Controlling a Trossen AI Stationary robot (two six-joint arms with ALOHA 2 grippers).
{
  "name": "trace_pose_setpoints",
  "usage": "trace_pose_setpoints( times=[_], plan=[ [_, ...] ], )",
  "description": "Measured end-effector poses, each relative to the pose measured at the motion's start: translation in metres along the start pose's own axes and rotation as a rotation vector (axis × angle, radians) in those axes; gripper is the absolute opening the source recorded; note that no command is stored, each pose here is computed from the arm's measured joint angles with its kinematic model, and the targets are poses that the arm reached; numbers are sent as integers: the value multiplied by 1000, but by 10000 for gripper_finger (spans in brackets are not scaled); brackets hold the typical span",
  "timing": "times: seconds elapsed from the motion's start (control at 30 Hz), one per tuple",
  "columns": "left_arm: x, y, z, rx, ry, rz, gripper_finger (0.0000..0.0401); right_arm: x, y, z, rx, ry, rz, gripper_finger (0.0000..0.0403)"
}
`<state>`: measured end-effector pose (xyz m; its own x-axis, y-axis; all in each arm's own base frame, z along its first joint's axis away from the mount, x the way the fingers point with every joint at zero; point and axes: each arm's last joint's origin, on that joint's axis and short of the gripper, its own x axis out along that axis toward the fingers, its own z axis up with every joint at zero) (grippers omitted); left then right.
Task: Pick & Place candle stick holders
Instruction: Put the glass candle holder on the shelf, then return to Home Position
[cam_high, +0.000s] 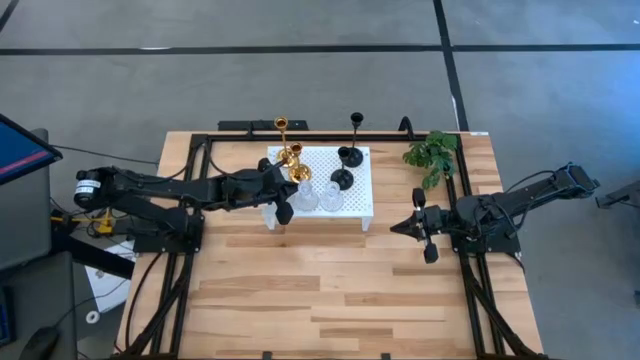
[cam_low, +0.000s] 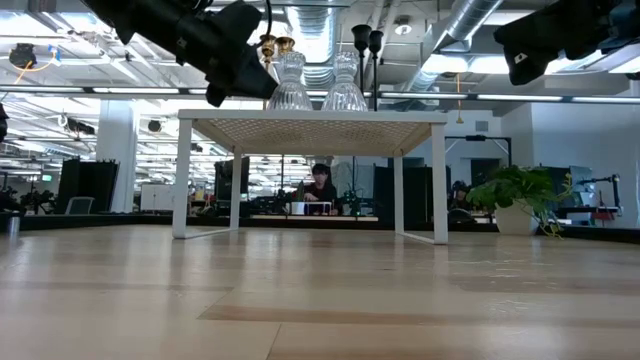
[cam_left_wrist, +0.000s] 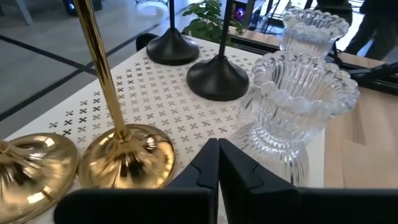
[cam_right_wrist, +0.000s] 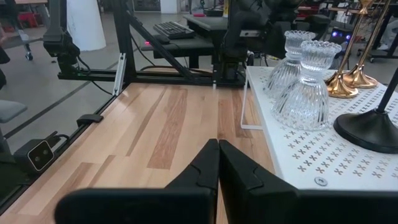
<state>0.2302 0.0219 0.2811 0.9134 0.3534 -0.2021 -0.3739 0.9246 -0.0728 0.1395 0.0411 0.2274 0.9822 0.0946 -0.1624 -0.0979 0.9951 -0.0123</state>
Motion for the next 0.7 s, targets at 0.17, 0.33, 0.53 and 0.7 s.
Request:
trace_pose_setpoints(
  times=[0.17,0.33,0.53,0.7],
  plan=[
    [0,0,0,-1,-3,0,4,0,0,0,0,0,0,0],
    [-1,2,0,24,-7,70,3,0,0,0,0,0,0,0],
    [-13,6,-3,58,52,141,3,0,0,0,0,1,0,0],
    [-37,-3,1,122,77,-62,4,0,0,0,-4,4,-2,0]
  ],
)
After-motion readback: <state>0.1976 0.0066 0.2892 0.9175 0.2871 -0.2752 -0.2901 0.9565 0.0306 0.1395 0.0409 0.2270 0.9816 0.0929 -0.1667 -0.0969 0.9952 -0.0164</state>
